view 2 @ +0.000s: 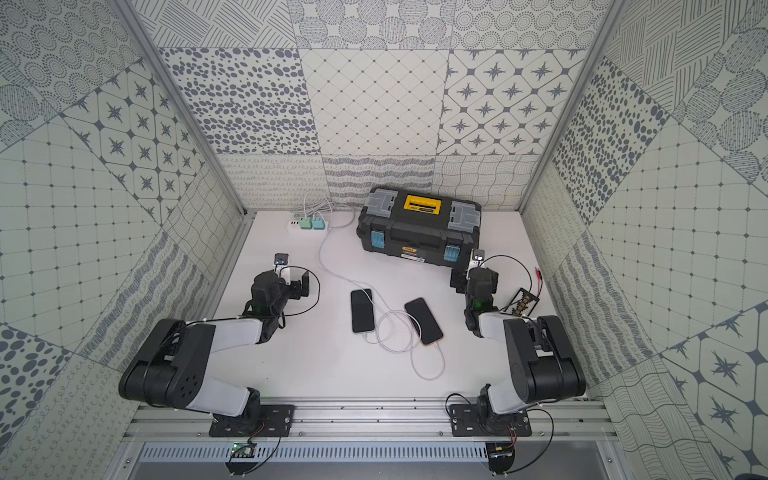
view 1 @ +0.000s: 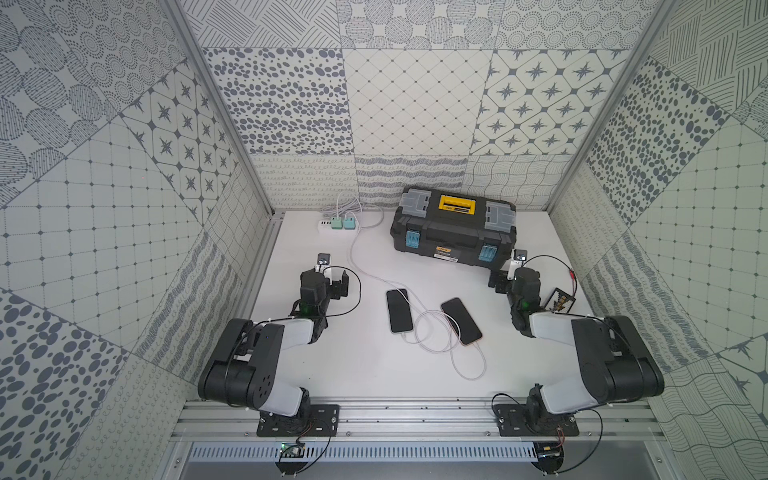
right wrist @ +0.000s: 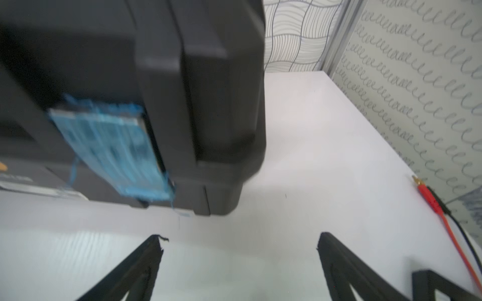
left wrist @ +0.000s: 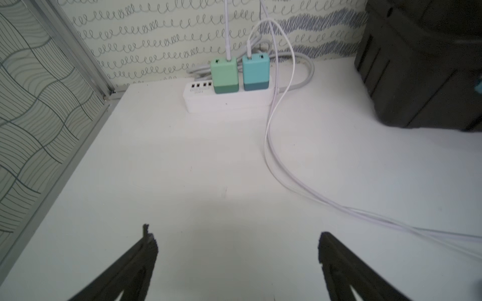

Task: Unplug the charging cable from the phone
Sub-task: Pick up the phone at the center of the board.

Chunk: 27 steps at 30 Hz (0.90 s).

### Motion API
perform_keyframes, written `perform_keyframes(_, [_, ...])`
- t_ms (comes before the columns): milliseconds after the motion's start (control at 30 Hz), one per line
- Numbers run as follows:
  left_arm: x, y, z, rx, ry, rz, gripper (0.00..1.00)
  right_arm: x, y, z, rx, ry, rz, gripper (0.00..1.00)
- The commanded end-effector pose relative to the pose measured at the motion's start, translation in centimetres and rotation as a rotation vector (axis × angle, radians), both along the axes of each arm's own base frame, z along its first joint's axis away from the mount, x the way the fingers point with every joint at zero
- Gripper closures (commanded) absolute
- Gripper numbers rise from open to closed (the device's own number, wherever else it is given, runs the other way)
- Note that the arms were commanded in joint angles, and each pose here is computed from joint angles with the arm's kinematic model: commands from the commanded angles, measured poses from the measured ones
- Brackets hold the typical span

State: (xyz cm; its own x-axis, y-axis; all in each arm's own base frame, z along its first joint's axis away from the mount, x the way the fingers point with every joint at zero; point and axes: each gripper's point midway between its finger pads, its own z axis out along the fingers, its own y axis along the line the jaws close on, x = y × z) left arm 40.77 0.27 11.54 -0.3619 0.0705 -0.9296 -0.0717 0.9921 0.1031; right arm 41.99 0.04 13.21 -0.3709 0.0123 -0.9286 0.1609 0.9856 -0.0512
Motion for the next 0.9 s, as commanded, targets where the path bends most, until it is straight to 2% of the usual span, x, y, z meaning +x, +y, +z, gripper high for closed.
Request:
perform_keyframes(0, [-0.9, 1.8, 2.5, -0.039, 0.101, 0.129, 0.01, 1.5, 0.9, 5.6, 0.081, 0.061, 0.003, 0.03])
perform_keyframes(67, [-0.6, 1.5, 5.9, -0.096, 0.090, 0.120, 0.01, 2.0, 1.9, 8.9, 0.151, 0.076, 0.029, 0.03])
perform_keyframes(100, [-0.7, 0.8, 6.7, -0.136, 0.120, 0.080, 0.01, 2.1, 2.3, 10.3, 0.183, 0.088, 0.038, 0.03])
perform_keyframes(200, [-0.8, -0.7, 10.3, -0.311, 0.151, 0.001, 0.01, 1.5, 3.5, 13.5, 0.294, 0.127, 0.102, 0.03])
perform_keyframes(267, [-1.1, -0.4, 12.5, -0.432, 0.145, 0.046, 0.01, 0.7, 4.4, 15.2, 0.389, 0.119, 0.161, 0.03])
perform_keyframes(367, [-1.9, -0.1, 13.6, -0.578, 0.124, 0.082, 0.01, -0.7, 4.5, 17.0, 0.511, 0.084, 0.181, 0.03])
perform_keyframes(467, [-2.4, -1.5, 14.8, -0.626, 0.116, 0.004, 0.01, -1.9, 5.4, 19.3, 0.580, 0.049, 0.249, 0.03])
perform_keyframes(567, [-3.4, -3.6, 15.5, -0.653, 0.187, -0.074, 0.01, -3.4, 6.4, 20.7, 0.631, 0.058, 0.309, 0.03])
perform_keyframes(633, [-4.1, -5.0, 15.4, -0.642, 0.234, -0.116, 0.01, -4.3, 7.1, 20.0, 0.803, 0.118, 0.315, 0.03])
perform_keyframes(667, [-4.5, -5.5, 15.2, -0.631, 0.260, -0.125, 0.01, -4.5, 8.3, 19.9, 0.897, 0.154, 0.392, 0.03])
perform_keyframes(700, [-4.9, -6.0, 15.2, -0.619, 0.271, -0.135, 0.01, -4.5, 9.6, 20.5, 0.937, 0.173, 0.477, 0.03])
perform_keyframes(767, [-6.1, -7.0, 14.3, -0.615, 0.338, -0.136, 0.01, -4.9, 11.2, 19.9, 0.916, 0.251, 0.509, 0.03])
perform_keyframes(833, [-7.2, -8.4, 13.8, -0.631, 0.381, -0.148, 0.01, -5.9, 12.5, 18.9, 0.748, 0.309, 0.466, 0.03])
perform_keyframes(867, [-8.1, -9.4, 12.9, -0.643, 0.422, -0.158, 0.01, -6.8, 12.9, 17.3, 0.634, 0.387, 0.419, 0.03])
